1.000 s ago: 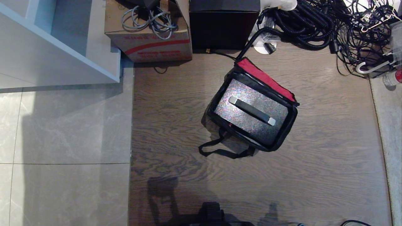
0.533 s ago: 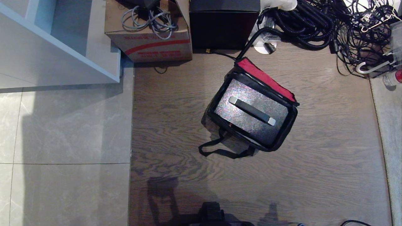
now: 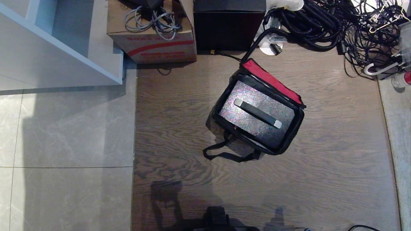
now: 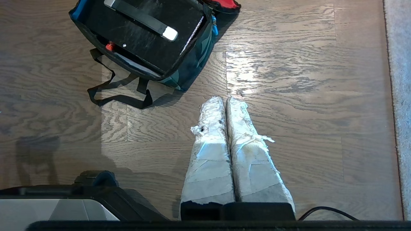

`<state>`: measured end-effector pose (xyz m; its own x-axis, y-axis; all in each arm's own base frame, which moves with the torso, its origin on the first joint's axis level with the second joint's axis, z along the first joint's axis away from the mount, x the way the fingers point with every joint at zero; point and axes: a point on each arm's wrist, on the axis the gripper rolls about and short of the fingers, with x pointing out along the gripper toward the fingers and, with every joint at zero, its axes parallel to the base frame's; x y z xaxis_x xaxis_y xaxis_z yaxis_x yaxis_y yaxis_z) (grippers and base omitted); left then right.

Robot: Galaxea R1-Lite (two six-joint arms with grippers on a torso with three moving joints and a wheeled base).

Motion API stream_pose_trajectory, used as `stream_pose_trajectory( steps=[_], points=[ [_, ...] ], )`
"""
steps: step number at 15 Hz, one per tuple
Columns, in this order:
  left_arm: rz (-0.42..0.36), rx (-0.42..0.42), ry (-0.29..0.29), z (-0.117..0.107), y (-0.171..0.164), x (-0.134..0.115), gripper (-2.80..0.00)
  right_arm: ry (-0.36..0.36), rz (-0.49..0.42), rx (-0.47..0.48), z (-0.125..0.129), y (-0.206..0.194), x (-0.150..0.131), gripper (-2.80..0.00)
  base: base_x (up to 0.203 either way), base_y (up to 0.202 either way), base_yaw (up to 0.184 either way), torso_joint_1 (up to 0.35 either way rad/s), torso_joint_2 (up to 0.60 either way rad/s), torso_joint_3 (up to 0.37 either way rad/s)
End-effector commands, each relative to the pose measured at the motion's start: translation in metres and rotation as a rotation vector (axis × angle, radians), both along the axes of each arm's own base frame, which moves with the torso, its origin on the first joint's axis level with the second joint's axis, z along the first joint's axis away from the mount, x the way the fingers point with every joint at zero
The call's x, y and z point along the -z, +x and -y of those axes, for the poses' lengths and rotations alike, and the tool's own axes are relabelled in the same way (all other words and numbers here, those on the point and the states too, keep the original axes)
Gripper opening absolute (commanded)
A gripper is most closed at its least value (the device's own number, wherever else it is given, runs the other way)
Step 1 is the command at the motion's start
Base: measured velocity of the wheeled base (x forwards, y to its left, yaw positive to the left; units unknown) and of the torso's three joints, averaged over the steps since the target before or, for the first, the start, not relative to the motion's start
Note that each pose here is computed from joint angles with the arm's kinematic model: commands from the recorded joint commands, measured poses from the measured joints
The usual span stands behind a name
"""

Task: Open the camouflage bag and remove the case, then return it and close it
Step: Grip the handle

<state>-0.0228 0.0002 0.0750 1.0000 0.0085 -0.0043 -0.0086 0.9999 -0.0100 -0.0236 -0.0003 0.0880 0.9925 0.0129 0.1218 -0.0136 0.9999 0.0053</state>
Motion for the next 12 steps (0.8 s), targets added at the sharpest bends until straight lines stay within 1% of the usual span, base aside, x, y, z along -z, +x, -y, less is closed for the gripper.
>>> stream_pose_trajectory(
  steps=[1, 12],
  points=[
    [0.001, -0.001, -0.001, 0.0000, -0.0001, -0.0003, -2.80, -0.001, -0.041, -0.001, 0.0000, 0.0034, 0.0110, -2.80, 0.000, 0.000, 0.000, 0.000, 0.00, 0.000],
    [0.000, -0.001, -0.001, 0.0000, 0.0000, 0.0000, -2.80, -0.001, -0.041, 0.000, -0.0001, 0.0034, 0.0110, -2.80, 0.000, 0.000, 0.000, 0.000, 0.00, 0.000]
  ],
)
